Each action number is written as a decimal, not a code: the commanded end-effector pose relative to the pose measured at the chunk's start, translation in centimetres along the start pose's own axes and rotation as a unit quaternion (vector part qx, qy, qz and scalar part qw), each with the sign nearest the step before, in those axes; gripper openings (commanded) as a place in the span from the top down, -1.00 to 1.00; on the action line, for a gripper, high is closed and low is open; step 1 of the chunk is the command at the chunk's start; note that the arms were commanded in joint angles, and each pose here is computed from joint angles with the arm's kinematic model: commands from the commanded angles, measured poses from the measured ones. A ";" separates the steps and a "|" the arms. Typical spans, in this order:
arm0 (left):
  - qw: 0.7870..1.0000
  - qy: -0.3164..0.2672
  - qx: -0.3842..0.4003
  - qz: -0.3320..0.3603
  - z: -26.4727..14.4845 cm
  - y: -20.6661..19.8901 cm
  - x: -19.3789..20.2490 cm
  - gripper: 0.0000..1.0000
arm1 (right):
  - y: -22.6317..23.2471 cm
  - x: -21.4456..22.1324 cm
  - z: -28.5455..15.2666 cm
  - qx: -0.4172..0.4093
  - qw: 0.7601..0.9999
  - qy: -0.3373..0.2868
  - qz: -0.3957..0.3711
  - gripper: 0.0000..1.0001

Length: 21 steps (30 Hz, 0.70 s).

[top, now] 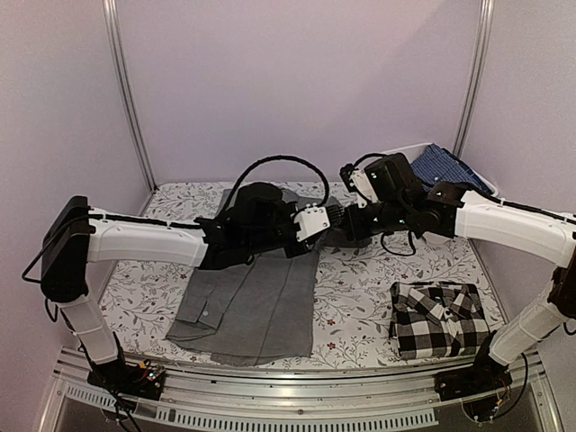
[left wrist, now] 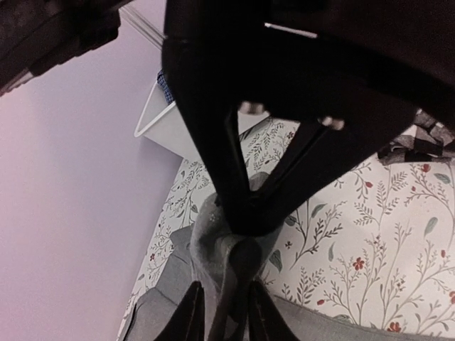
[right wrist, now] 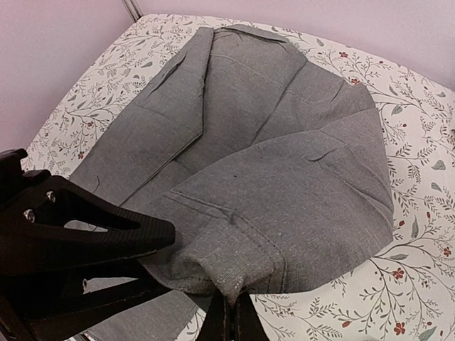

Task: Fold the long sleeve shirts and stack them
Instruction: Pass from the right arm to the left

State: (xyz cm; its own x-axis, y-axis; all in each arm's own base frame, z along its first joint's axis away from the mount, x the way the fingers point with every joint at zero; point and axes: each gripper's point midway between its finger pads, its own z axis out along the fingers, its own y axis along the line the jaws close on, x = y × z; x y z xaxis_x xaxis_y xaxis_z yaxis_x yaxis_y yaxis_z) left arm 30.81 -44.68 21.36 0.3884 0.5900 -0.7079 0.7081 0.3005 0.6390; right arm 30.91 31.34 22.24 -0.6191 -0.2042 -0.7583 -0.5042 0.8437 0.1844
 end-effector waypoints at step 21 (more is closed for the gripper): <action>0.975 0.034 -0.119 -0.183 0.0 9.0 2.9 1.00 | -0.5 -2.5 -2.6 0.004 0.996 -0.080 0.046 -0.02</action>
State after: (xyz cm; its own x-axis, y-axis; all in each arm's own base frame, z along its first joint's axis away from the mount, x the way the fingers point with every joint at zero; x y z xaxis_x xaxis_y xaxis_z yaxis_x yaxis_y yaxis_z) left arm 34.96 -43.28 21.83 0.1792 0.5313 -0.8280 0.7129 0.5099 0.4815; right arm 31.19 31.14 23.17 -0.6127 -0.1163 -0.7817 -0.4652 0.8527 0.2377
